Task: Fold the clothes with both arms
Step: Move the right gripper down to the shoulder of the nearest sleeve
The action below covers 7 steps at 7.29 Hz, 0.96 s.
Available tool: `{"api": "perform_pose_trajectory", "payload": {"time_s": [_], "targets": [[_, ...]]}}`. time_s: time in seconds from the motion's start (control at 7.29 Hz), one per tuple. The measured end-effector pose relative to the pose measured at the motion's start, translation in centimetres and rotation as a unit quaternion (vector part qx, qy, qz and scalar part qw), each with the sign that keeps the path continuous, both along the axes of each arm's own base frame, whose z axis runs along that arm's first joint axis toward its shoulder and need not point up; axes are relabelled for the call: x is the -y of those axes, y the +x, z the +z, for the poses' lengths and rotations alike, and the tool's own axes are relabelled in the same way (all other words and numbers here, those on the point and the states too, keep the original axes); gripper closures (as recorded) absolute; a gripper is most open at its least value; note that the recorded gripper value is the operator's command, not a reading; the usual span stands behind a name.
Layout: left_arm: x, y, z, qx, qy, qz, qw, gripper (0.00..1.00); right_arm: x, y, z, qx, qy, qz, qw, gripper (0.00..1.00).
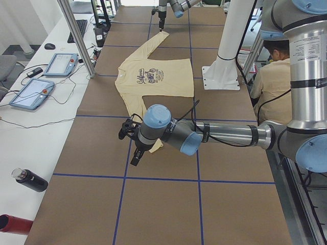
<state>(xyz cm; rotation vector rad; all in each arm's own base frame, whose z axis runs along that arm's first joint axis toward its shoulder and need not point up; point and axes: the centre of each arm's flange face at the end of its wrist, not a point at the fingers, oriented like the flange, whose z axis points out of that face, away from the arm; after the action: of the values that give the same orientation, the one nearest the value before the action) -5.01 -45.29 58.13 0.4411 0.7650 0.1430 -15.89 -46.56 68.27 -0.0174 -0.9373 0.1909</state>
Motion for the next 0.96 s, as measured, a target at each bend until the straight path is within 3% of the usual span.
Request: {"api": "perform_pose_trajectory", "payload": {"time_s": [0.27,0.55,0.69,0.82,0.96], "targets": [[0.0,0.0,0.01,0.0,0.0,0.0,1.0,0.0,-0.09,-0.02,0.08,0.001,-0.002,-0.001,1.0,0.18],[0.0,0.0,0.07,0.0,-0.001,0.0,1.0,0.0,-0.15,-0.1,0.13,0.001,-0.003,-0.002,1.0,0.27],[0.0,0.0,0.07,0.0,-0.001,0.0,1.0,0.0,-0.18,-0.14,0.17,0.001,-0.004,-0.003,1.0,0.52],[0.0,0.0,0.07,0.0,-0.001,0.0,1.0,0.0,-0.21,-0.16,0.19,0.001,-0.005,-0.003,1.0,0.94],[-0.01,0.01,0.08,0.0,-0.002,0.0,1.0,0.0,-0.22,-0.17,0.19,0.002,-0.006,-0.002,1.0,1.0]]}}
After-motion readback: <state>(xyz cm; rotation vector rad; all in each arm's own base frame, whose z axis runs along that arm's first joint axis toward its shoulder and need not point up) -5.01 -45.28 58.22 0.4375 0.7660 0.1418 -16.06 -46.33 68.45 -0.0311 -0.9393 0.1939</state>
